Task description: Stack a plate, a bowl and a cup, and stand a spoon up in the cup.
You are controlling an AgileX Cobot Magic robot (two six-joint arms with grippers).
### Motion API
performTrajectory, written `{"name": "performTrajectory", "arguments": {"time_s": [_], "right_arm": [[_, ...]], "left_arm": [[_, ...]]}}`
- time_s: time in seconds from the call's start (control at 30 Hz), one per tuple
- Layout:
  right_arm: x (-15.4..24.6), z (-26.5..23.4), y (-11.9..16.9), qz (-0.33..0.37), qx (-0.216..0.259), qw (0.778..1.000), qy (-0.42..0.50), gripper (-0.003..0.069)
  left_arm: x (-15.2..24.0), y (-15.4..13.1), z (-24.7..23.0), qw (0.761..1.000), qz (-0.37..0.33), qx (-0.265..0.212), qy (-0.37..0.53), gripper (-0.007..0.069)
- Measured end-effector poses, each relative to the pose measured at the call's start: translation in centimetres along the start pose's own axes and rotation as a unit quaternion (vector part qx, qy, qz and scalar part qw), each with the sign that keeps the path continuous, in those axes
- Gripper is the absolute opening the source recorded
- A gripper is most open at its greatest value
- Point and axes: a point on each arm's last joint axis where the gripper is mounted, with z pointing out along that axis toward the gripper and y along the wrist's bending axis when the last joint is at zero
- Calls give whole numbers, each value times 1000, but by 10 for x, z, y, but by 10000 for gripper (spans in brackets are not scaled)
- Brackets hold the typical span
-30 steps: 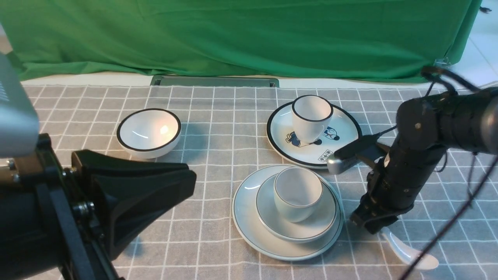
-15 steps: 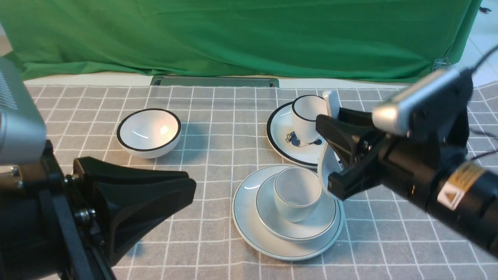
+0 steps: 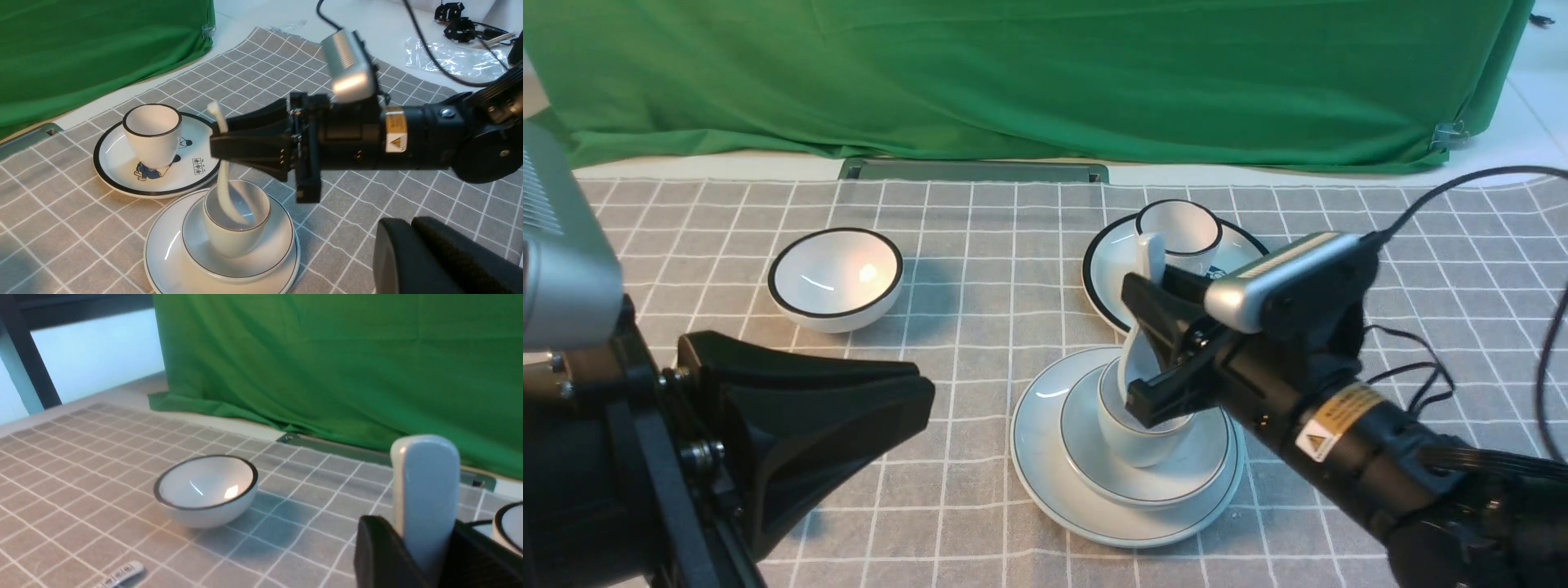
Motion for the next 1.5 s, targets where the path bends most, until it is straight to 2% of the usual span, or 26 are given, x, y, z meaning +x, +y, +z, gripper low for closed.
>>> {"name": "performTrajectory", "arguments": {"time_s": [0.43, 0.47, 0.57, 0.6, 0.63, 0.73, 0.83, 0.93, 1.07, 1.1, 1.17, 1.2, 1.37, 1.5], "right_arm": [[30, 15, -2, -21, 6, 999, 34, 176], [33, 16, -2, -24, 6, 999, 37, 192], [36, 16, -2, -29, 6, 999, 42, 307], [36, 16, -2, -29, 6, 999, 42, 315], [35, 16, -2, -30, 6, 999, 37, 370], [32, 12, -2, -29, 6, 999, 18, 417], [26, 3, -1, -20, 2, 1000, 9, 417], [10, -12, 3, -8, -8, 1000, -10, 396], [-21, -48, 14, -3, -32, 999, 15, 316], [-41, -74, 21, -5, -51, 997, 53, 247], [-45, -87, 23, -8, -58, 994, 91, 215], [-51, -107, 24, -10, -64, 990, 127, 179], [-57, -161, 18, 8, -63, 971, 228, 92], [-58, -182, 15, 16, -60, 965, 254, 62]], "left_arm": [[0, 0, 0, 1000, 2, 0, 0, 9], [0, 0, 0, 1000, 2, 0, 0, 9], [0, 0, 0, 1000, 2, 0, 0, 9], [0, 0, 0, 1000, 2, 0, 0, 9], [0, 0, 0, 1000, 4, 0, 1, 9], [0, 1, 0, 1000, 12, -3, 2, 9], [0, 1, -2, 1000, 23, -9, -4, 9], [2, 3, -8, 999, 35, -19, -35, 9], [19, 4, -21, 992, 39, -34, -114, 9], [44, 7, -22, 987, 38, -46, -152, 9], [55, 8, -20, 985, 38, -50, -163, 9], [72, 10, -16, 982, 37, -58, -177, 9], [118, 15, -7, 976, 39, -78, -201, 9], [139, 17, -5, 976, 41, -83, -195, 9]]}}
